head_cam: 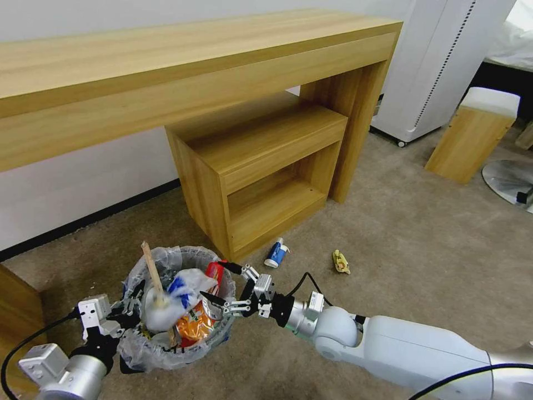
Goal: Pick up the trash bin and place the garbage on the floor into it.
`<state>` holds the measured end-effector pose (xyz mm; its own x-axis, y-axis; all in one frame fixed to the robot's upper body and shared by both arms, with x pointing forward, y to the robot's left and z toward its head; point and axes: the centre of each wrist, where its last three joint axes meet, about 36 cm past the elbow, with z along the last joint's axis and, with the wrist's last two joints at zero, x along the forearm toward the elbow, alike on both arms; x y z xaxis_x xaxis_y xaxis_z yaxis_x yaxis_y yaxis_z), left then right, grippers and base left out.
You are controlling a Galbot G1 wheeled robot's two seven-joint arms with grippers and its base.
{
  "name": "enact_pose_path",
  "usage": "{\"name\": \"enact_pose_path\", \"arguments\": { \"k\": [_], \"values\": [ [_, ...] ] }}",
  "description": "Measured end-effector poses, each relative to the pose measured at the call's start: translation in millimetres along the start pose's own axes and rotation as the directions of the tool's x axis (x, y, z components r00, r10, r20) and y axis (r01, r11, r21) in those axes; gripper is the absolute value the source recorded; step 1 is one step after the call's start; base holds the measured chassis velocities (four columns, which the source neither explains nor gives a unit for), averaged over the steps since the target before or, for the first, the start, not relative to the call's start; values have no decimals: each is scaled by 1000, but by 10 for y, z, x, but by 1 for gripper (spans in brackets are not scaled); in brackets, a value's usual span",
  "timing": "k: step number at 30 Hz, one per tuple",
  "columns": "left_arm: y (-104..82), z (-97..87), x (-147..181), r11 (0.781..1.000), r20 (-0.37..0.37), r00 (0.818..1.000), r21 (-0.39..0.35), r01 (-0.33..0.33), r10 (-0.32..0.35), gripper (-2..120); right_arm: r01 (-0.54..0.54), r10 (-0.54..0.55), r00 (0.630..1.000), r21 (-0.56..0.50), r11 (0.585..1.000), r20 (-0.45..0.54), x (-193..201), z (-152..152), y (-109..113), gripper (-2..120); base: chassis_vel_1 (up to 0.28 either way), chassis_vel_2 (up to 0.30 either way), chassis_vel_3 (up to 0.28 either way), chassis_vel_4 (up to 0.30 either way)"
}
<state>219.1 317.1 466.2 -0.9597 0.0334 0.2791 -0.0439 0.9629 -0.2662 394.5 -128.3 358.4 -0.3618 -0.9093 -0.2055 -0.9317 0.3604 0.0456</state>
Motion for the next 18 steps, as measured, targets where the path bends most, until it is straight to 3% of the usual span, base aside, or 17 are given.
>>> {"name": "enact_pose_path", "arguments": {
  "k": [9,18],
  "values": [
    [-7,23,11,1000,-12,1000,4,0,0,3,-38,38,999,2,999,13,23,-48,5,100,0,0,0,0],
    [55,39,24,1000,-31,999,-18,13,-14,3,-239,236,968,26,971,83,-23,-306,-224,100,0,0,0,0]
  ]
}}
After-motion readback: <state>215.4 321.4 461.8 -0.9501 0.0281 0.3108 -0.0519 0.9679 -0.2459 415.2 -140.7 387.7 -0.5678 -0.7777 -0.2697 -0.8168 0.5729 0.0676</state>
